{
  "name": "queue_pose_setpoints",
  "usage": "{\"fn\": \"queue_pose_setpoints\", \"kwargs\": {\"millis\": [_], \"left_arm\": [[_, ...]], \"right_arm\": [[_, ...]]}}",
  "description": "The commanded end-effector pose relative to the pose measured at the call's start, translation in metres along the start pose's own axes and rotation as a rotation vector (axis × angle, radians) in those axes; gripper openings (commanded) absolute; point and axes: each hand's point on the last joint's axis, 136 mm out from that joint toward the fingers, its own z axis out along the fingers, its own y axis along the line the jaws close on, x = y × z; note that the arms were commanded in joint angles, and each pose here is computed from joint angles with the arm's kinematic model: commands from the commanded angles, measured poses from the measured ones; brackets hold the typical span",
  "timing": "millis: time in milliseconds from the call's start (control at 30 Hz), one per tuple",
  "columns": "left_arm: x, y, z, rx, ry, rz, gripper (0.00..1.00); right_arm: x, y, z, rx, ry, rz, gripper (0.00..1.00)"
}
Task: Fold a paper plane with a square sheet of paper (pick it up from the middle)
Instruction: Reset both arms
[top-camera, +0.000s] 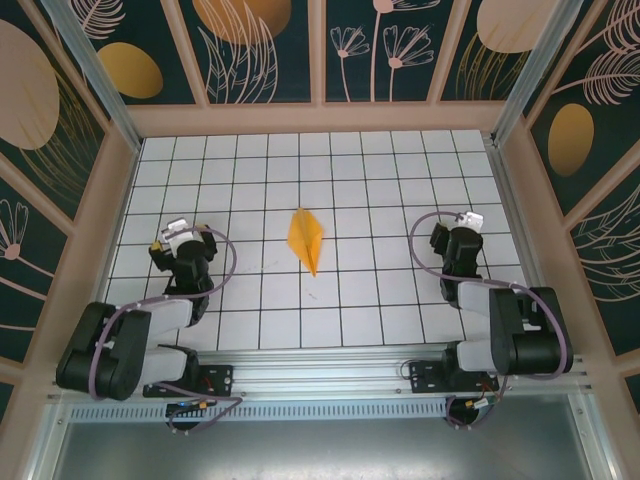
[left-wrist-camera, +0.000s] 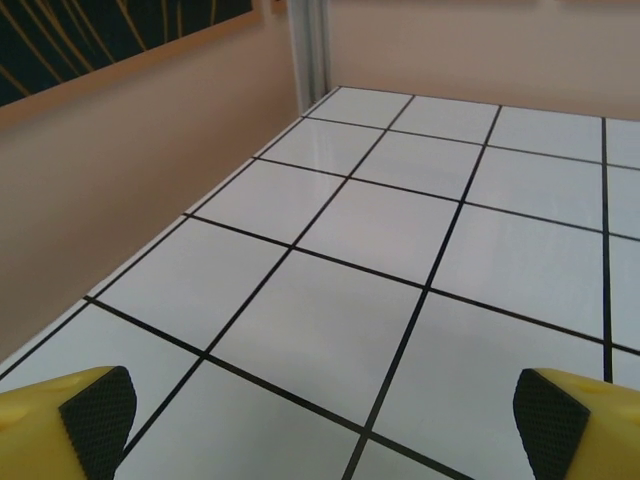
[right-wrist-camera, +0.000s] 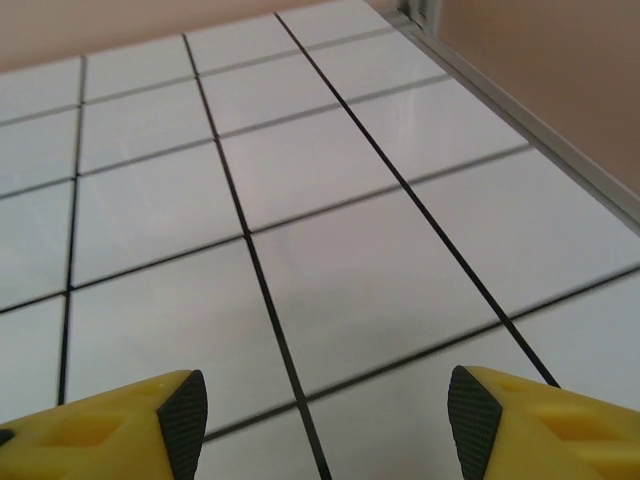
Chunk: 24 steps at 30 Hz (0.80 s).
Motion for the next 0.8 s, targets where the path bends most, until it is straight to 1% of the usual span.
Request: {"fn": "queue_pose_setpoints", "kwargs": {"millis": [0, 67, 133, 167, 300, 333, 367, 400, 433, 467, 500, 533, 567, 600, 633, 667, 767], "left_arm": [[-0.056, -0.013, -0.002, 0.078, -0.233, -0.052, 0.99], [-0.053, -0.014, 0.005, 0.087, -0.239, -0.048, 0.99], [-0.051, -0.016, 0.01, 0.106, -0.241, -0.054, 0.98], [-0.047, -0.018, 0.012, 0.135, -0.208, -0.05, 0.99], [-0.041, -0.013, 0.001, 0.209, -0.256, -0.086, 0.98], [-0.048, -0.008, -0.002, 0.197, -0.314, -0.101, 0.98], [-0.042, -0.01, 0.002, 0.195, -0.267, -0.1, 0.99], [-0.038, -0.012, 0.009, 0.188, -0.222, -0.092, 0.98], [-0.039, -0.015, 0.016, 0.179, -0.223, -0.083, 0.99], [-0.039, -0.015, 0.017, 0.183, -0.22, -0.09, 0.99], [-0.037, -0.012, 0.019, 0.174, -0.198, -0.1, 0.98], [-0.039, -0.01, 0.02, 0.164, -0.207, -0.106, 0.98], [-0.039, -0.009, 0.019, 0.166, -0.213, -0.106, 0.98], [-0.038, -0.009, 0.019, 0.164, -0.206, -0.108, 0.99], [-0.04, -0.01, 0.018, 0.172, -0.218, -0.102, 0.98], [-0.04, -0.013, 0.017, 0.191, -0.22, -0.094, 0.98], [-0.039, -0.015, 0.016, 0.205, -0.22, -0.085, 0.98]], "right_arm": [[-0.041, 0.026, -0.001, -0.147, -0.18, -0.052, 0.68], [-0.039, 0.036, -0.001, -0.208, -0.189, -0.07, 0.67], [-0.036, 0.044, -0.003, -0.218, -0.211, -0.113, 0.67], [-0.035, 0.044, -0.002, -0.213, -0.2, -0.11, 0.67], [-0.034, 0.04, -0.002, -0.23, -0.204, -0.088, 0.67], [-0.033, 0.037, -0.002, -0.236, -0.206, -0.075, 0.67], [-0.03, 0.038, -0.003, -0.276, -0.206, -0.064, 0.67], [-0.026, 0.036, -0.003, -0.285, -0.218, -0.051, 0.67], [-0.03, 0.031, -0.004, -0.264, -0.241, -0.036, 0.67], [-0.025, 0.033, 0.0, -0.27, -0.201, -0.047, 0.67], [-0.027, 0.032, -0.002, -0.266, -0.218, -0.041, 0.67], [-0.026, 0.027, 0.001, -0.237, -0.205, -0.029, 0.67], [-0.027, 0.026, 0.002, -0.233, -0.208, -0.02, 0.69], [-0.027, 0.025, 0.003, -0.231, -0.203, -0.018, 0.74], [-0.027, 0.025, 0.003, -0.233, -0.203, -0.016, 0.82], [-0.027, 0.025, 0.003, -0.232, -0.203, -0.016, 0.97], [-0.027, 0.025, 0.002, -0.231, -0.205, -0.018, 0.99]]}}
